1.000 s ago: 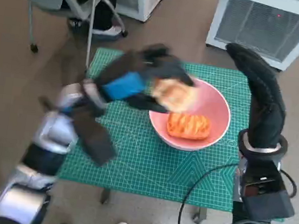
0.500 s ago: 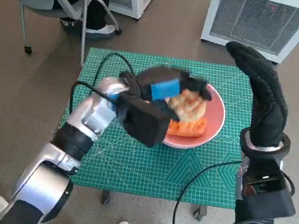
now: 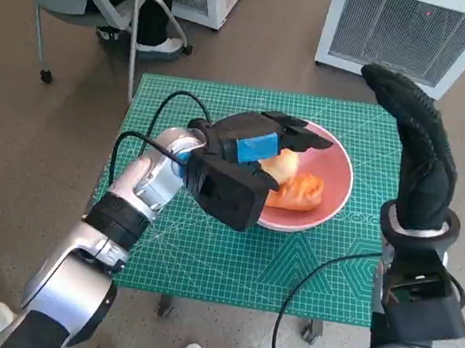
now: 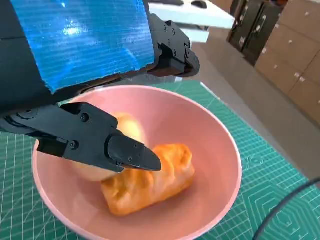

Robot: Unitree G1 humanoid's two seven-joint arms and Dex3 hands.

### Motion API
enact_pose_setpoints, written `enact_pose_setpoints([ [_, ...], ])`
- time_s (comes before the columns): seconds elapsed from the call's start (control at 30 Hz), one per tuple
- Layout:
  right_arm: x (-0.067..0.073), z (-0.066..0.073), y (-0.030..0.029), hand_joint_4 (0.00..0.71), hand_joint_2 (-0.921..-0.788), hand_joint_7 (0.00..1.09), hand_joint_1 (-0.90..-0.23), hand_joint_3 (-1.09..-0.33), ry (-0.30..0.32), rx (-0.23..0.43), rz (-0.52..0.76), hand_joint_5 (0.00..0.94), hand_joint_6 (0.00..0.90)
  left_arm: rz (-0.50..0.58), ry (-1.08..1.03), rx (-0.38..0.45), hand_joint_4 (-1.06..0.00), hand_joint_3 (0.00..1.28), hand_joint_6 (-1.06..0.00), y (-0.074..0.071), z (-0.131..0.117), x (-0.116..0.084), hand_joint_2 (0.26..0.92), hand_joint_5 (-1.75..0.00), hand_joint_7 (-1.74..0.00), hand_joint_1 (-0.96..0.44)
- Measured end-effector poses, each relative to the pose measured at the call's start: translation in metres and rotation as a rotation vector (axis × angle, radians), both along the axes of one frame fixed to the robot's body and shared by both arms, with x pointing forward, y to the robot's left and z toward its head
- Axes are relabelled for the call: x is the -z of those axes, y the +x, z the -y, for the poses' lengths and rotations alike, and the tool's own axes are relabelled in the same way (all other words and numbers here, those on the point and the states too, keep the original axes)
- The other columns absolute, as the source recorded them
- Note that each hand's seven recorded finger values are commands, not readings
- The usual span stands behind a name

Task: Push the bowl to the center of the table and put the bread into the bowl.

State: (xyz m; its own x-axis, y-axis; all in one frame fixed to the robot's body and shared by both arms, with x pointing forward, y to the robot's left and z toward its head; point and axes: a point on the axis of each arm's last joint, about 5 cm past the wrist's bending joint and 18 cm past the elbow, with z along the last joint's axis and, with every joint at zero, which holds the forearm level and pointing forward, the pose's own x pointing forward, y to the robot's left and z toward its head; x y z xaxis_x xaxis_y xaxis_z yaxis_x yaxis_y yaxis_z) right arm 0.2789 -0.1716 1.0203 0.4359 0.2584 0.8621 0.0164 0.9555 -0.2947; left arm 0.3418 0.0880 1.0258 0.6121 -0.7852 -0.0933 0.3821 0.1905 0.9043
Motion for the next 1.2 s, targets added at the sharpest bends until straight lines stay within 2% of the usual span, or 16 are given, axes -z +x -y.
enact_pose_setpoints([
  [0.23,-0.002,0.0,-0.001,0.296,-0.921,0.72,-0.582,-0.753,-0.001,0.002,0.006,0.002,0.001,0.021,-0.186,0.016,-0.15,0.09,-0.31,0.001,-0.012,-0.011,0.921,-0.01,-0.03,-0.31],
  [0.43,-0.004,0.0,-0.0017,0.297,-0.921,0.72,-0.587,-0.75,0.0,0.002,0.01,0.002,0.002,0.054,-0.473,0.04,-0.19,0.17,-0.32,0.0,-0.026,-0.021,0.921,-0.02,-0.03,-0.32],
  [0.53,-0.006,0.0,-0.0024,0.293,-0.921,0.71,-0.577,-0.75,0.001,0.001,0.015,0.0,0.001,0.061,-0.629,0.052,-0.22,0.26,-0.32,-0.003,-0.03,-0.023,0.921,-0.03,-0.04,-0.33],
  [0.77,-0.01,0.001,-0.0022,0.291,-0.921,0.7,-0.552,-0.753,0.018,-0.005,0.012,0.0,0.0,0.049,-0.98,0.095,-0.24,0.36,-0.33,-0.014,-0.034,-0.018,0.921,-0.04,-0.05,-0.37],
  [0.93,-0.014,0.0,-0.0022,0.29,-0.921,0.69,-0.55,-0.751,0.023,-0.008,0.014,0.0,0.0,0.01,-1.127,0.103,-0.25,0.39,-0.33,-0.021,-0.034,-0.007,0.921,-0.04,-0.07,-0.36],
  [1.0,-0.016,0.0,-0.0025,0.287,-0.921,0.69,-0.552,-0.751,0.023,-0.009,0.017,0.0,0.0,-0.004,-1.168,0.107,-0.24,0.4,-0.16,-0.024,-0.033,-0.003,0.921,-0.06,-0.43,-0.36],
  [1.03,-0.016,0.0,-0.0026,0.286,-0.921,0.69,-0.551,-0.751,0.023,-0.009,0.018,0.0,0.0,-0.008,-1.18,0.109,-0.23,0.4,-0.1,-0.025,-0.033,-0.002,0.921,-0.06,-0.54,-0.35],
  [1.13,-0.018,-0.001,-0.0031,0.282,-0.921,0.69,-0.549,-0.752,0.022,-0.009,0.019,0.0,0.0,-0.022,-1.204,0.123,-0.23,0.41,-0.03,-0.029,-0.033,0.001,0.921,-0.07,-0.68,-0.33],
  [1.2,-0.018,-0.001,-0.0032,0.281,-0.921,0.69,-0.548,-0.753,0.021,-0.009,0.02,0.0,0.0,-0.03,-1.212,0.133,-0.22,0.4,-0.02,-0.03,-0.034,0.0,0.921,-0.07,-0.71,-0.31],
])
